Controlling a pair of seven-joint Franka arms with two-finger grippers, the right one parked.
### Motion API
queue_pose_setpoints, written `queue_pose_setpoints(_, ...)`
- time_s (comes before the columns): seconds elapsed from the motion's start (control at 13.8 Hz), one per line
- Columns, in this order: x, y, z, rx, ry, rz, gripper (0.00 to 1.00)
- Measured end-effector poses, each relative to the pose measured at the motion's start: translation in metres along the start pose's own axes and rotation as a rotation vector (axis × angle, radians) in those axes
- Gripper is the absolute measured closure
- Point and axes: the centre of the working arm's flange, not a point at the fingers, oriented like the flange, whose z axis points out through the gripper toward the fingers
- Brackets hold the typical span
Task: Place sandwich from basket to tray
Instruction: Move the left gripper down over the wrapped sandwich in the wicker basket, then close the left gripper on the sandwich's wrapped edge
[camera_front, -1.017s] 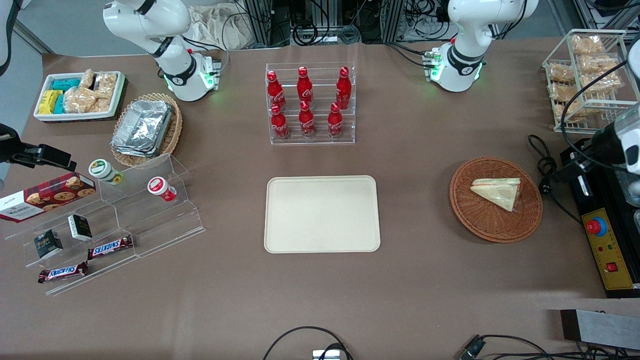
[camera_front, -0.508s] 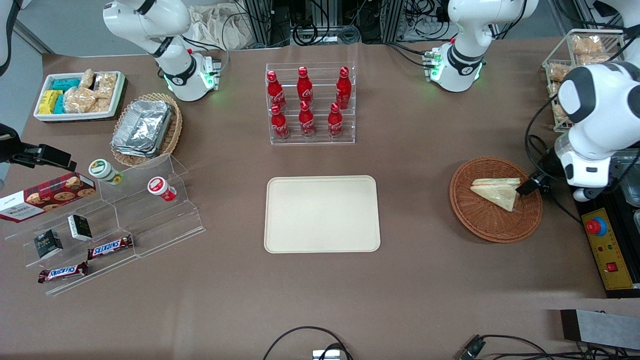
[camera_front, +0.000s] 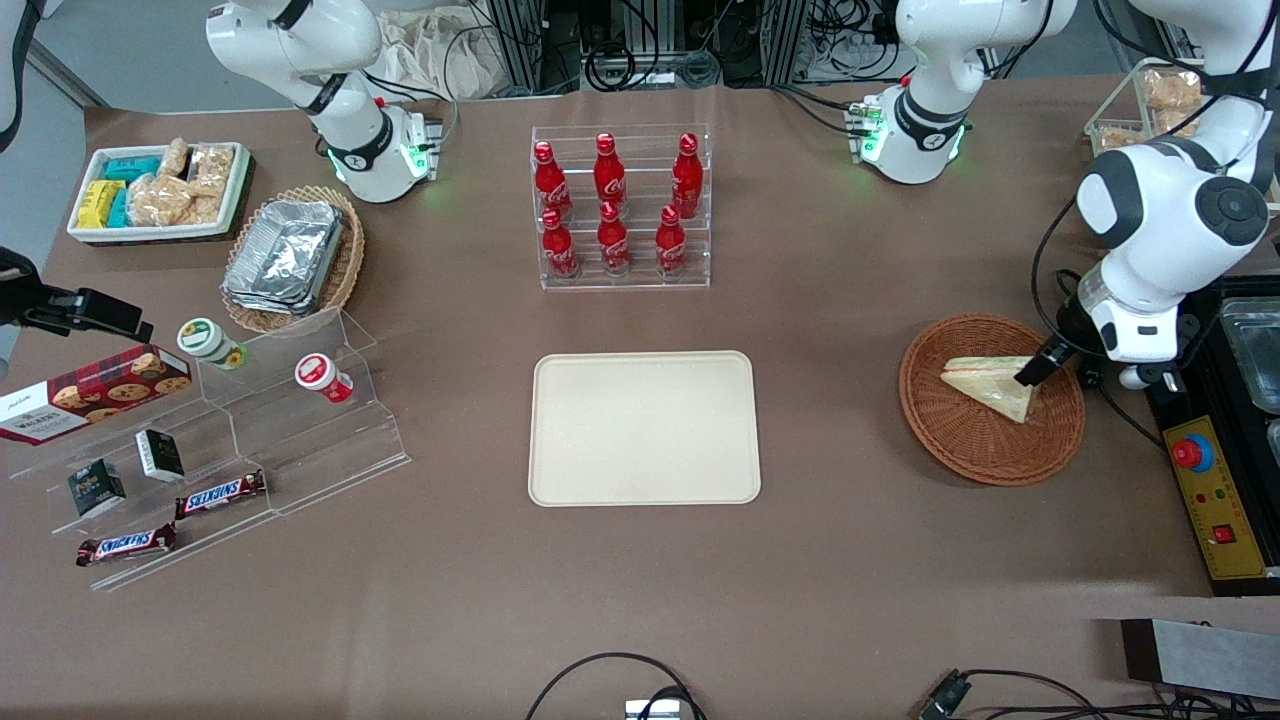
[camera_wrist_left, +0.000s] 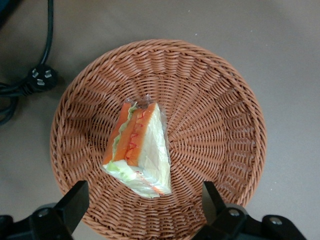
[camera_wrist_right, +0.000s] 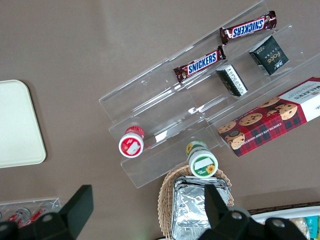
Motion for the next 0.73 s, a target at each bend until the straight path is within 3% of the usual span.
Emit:
queue_pose_setpoints(0.29, 0.001, -0.016, 0.029, -0.026, 0.034, -0.057, 0.0)
queue_pose_setpoints(0.73, 0.002, -0.018, 0.055, -0.029, 0.046, -0.1, 0.0)
